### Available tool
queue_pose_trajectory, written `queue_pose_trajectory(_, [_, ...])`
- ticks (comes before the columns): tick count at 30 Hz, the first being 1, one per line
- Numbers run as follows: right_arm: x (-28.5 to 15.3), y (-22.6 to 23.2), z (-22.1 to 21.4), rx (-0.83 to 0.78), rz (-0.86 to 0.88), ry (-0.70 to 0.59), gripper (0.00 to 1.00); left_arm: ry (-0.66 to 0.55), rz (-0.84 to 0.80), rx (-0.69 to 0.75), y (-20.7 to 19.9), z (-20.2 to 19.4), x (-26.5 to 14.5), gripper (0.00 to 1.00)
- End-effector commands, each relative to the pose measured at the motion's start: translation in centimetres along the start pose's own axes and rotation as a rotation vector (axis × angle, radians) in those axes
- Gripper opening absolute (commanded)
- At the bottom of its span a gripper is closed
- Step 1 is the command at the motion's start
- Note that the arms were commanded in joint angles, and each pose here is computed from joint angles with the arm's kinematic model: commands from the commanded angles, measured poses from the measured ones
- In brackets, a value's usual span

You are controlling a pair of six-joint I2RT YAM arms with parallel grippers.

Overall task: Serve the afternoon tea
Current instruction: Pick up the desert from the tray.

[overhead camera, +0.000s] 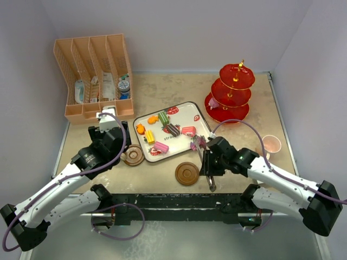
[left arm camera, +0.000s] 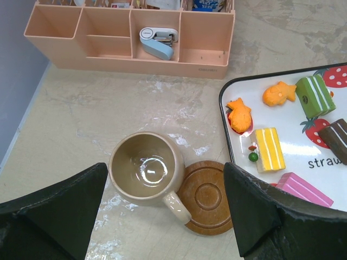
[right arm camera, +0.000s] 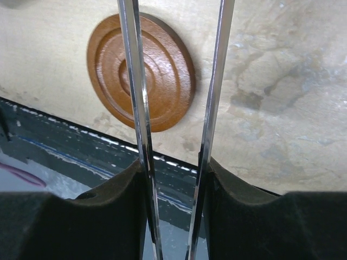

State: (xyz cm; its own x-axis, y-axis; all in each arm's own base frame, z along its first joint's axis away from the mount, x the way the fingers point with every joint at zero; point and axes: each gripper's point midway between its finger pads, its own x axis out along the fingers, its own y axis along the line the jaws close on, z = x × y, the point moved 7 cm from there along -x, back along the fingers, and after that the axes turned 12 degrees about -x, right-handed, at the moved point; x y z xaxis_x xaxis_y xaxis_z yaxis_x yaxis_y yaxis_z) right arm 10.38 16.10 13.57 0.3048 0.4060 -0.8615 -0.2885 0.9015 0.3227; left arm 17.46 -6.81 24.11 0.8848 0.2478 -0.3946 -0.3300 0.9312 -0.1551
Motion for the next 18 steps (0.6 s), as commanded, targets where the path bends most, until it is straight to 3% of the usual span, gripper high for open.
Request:
queue_pose_trajectory(1, [-1.31, -0.31, 0.40, 0.015, -0.055, -0.020, 0.42, -0.019, -0.008, -0.034, -0.18, 0.77, -0.22, 0.85])
queue_pose_trajectory(18, [-1.59, -0.05, 1.13, 0.005, -0.063, -0.038, 0.43, -0.013, -0.006, -0.027, -0.27, 0.63, -0.11, 0.85])
